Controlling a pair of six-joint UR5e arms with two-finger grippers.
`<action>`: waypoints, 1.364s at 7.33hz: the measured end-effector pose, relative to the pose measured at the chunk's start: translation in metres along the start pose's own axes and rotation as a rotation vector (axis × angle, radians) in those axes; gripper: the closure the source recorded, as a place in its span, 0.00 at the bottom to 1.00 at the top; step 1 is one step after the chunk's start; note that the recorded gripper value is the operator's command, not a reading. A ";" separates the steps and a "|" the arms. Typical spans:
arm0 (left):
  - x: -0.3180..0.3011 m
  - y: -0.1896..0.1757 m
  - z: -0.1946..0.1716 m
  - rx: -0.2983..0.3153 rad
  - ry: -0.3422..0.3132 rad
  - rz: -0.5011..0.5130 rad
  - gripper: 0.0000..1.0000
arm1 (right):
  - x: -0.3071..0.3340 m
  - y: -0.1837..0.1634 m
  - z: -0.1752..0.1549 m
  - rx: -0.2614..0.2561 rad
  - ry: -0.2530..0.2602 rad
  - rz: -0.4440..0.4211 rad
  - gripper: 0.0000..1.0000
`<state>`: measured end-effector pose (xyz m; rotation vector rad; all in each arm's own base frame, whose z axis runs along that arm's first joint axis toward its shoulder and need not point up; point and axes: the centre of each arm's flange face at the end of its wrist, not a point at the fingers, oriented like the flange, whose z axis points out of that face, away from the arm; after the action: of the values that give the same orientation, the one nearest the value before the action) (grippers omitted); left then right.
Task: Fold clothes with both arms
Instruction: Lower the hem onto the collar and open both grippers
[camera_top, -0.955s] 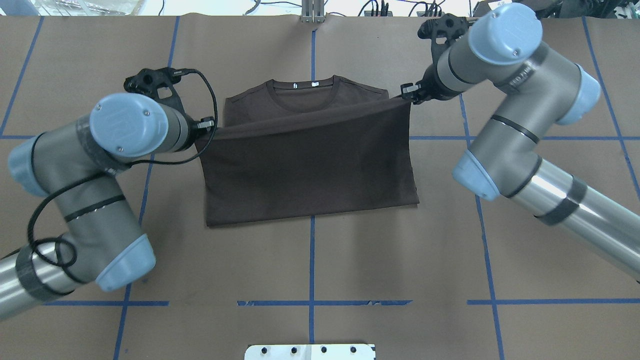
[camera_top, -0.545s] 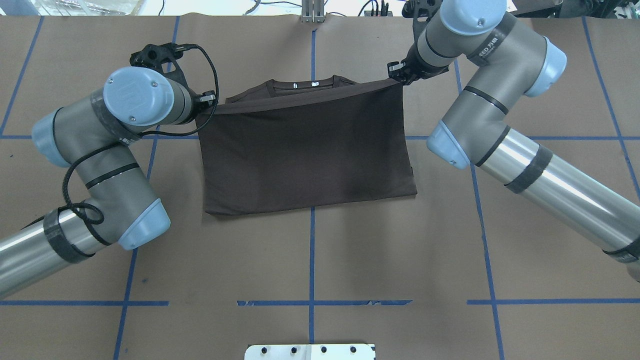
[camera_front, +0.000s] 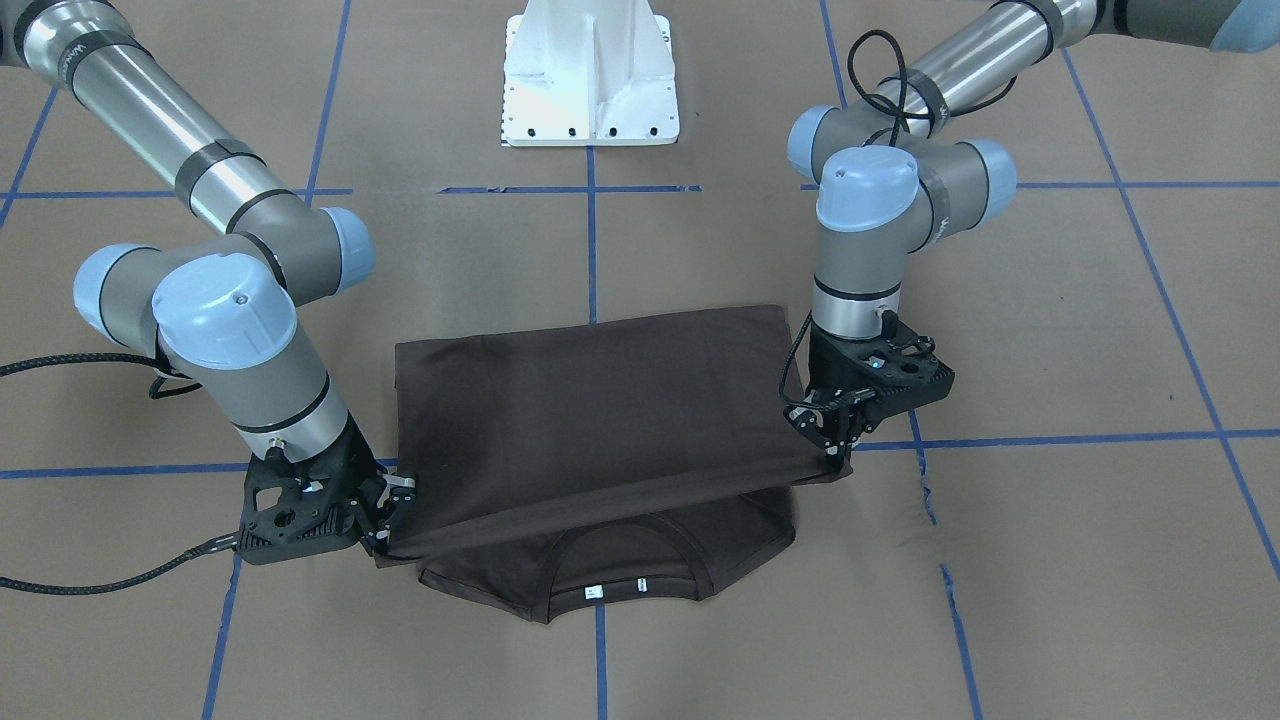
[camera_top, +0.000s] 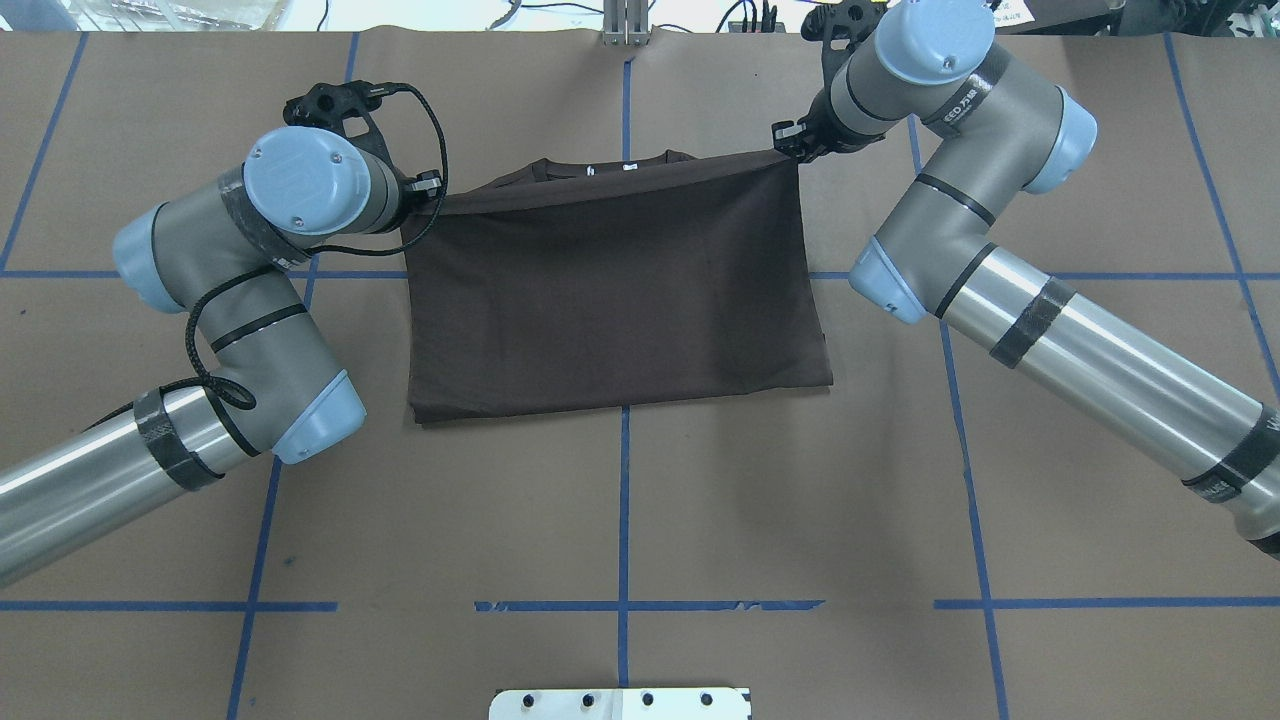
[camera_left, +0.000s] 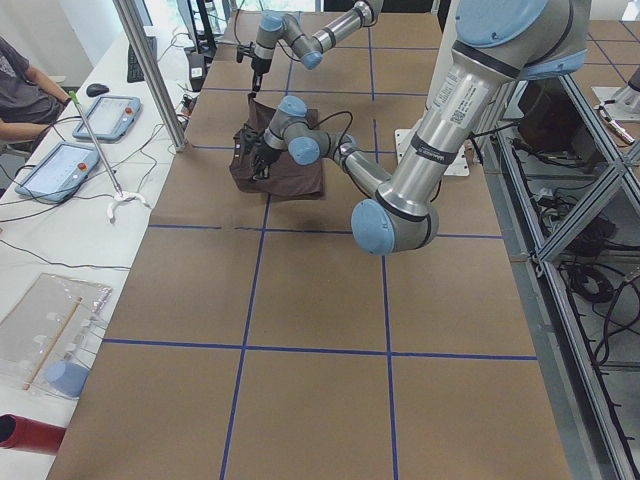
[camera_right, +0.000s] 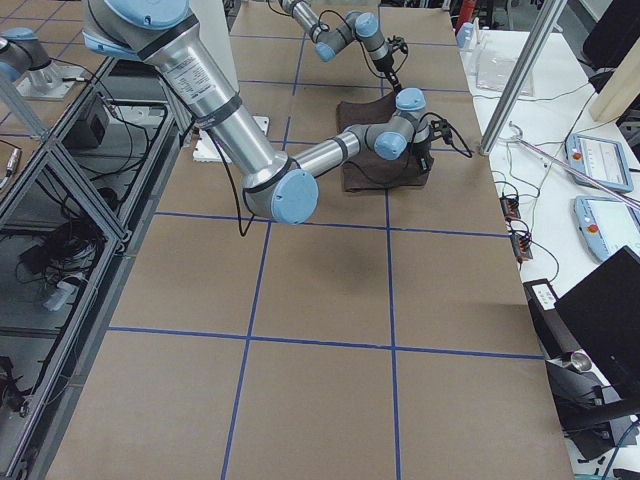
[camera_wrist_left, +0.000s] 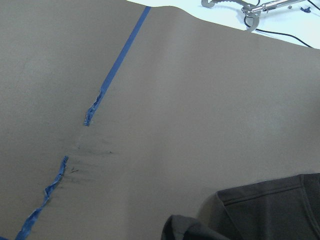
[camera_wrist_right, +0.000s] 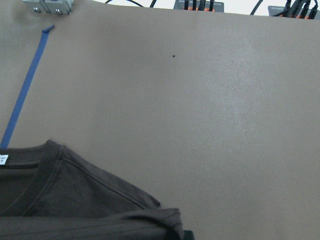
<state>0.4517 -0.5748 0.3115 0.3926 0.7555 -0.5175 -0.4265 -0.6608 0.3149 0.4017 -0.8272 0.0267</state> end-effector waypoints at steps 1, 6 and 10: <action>0.009 -0.002 0.006 0.000 -0.006 0.000 1.00 | -0.003 -0.002 -0.001 0.003 -0.004 0.000 1.00; 0.023 -0.009 0.012 0.006 -0.016 0.000 0.00 | -0.010 -0.007 -0.002 0.012 -0.007 0.001 0.00; 0.035 -0.025 -0.013 -0.035 0.032 -0.020 0.00 | -0.009 0.052 -0.011 -0.071 -0.084 0.067 0.00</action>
<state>0.4517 -0.5988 0.2732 0.3621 0.7990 -0.5174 -0.4342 -0.6076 0.3195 0.3093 -0.9222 0.0425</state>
